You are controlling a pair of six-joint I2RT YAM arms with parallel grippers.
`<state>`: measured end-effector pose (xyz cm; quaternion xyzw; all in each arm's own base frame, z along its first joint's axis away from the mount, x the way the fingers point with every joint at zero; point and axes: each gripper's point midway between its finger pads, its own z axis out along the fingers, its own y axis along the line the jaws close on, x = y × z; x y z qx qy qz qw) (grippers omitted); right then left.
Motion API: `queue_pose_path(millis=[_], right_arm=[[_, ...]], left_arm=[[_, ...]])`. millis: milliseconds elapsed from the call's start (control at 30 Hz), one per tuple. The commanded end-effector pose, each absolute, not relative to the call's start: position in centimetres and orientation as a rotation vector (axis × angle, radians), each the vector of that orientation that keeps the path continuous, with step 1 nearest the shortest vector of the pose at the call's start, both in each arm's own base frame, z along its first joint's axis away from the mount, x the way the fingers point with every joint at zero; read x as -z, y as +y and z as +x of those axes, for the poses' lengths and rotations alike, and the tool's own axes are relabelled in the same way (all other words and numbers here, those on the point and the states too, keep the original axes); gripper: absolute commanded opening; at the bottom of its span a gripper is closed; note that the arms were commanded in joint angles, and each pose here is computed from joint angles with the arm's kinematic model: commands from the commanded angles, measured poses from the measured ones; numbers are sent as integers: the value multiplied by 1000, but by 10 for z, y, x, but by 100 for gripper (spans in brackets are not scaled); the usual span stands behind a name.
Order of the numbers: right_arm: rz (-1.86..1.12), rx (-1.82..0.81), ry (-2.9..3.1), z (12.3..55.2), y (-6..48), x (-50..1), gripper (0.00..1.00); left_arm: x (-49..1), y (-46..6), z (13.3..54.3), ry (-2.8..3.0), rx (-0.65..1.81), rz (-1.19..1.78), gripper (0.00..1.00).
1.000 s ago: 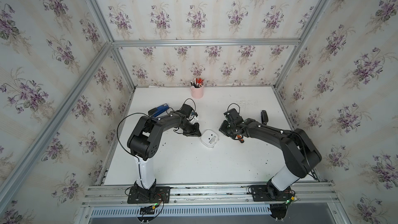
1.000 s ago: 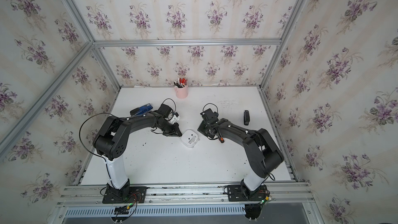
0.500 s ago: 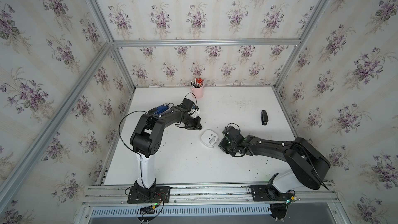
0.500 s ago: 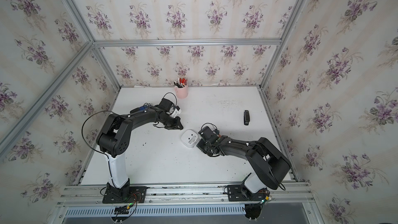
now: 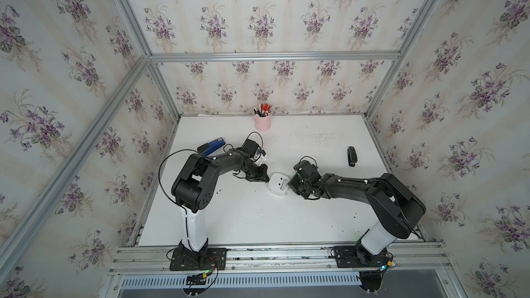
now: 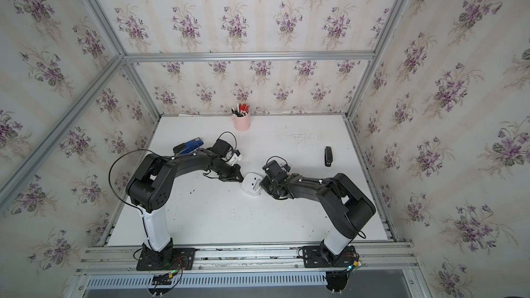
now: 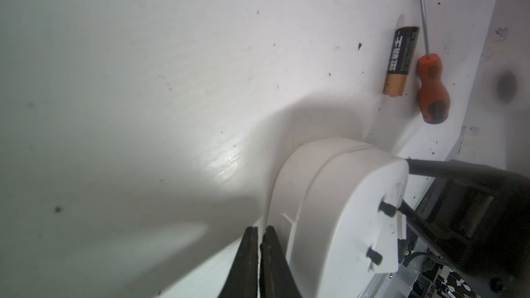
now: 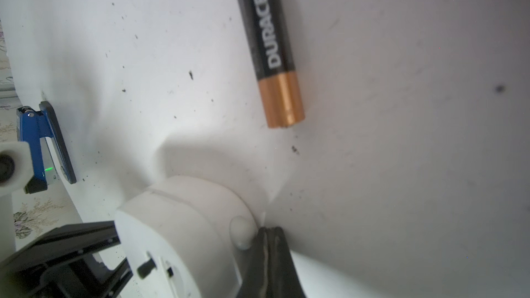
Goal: Remove the battery from the alarm
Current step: Adjust the alarm at the center of the board.
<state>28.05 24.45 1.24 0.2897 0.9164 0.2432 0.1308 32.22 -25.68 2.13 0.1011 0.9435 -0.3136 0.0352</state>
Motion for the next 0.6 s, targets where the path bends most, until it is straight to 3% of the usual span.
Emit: queue_pose_path(millis=[0, 433, 567], right_arm=[[793, -593, 2724, 276, 230, -1, 0], [692, -565, 2754, 291, 216, -12, 0], [644, -588, 2719, 300, 207, -41, 15]], left_arm=[[-26, -262, 321, 2870, 999, 319, 11], [-17, -253, 310, 2904, 944, 300, 11], [-15, -240, 309, 2921, 881, 266, 10]])
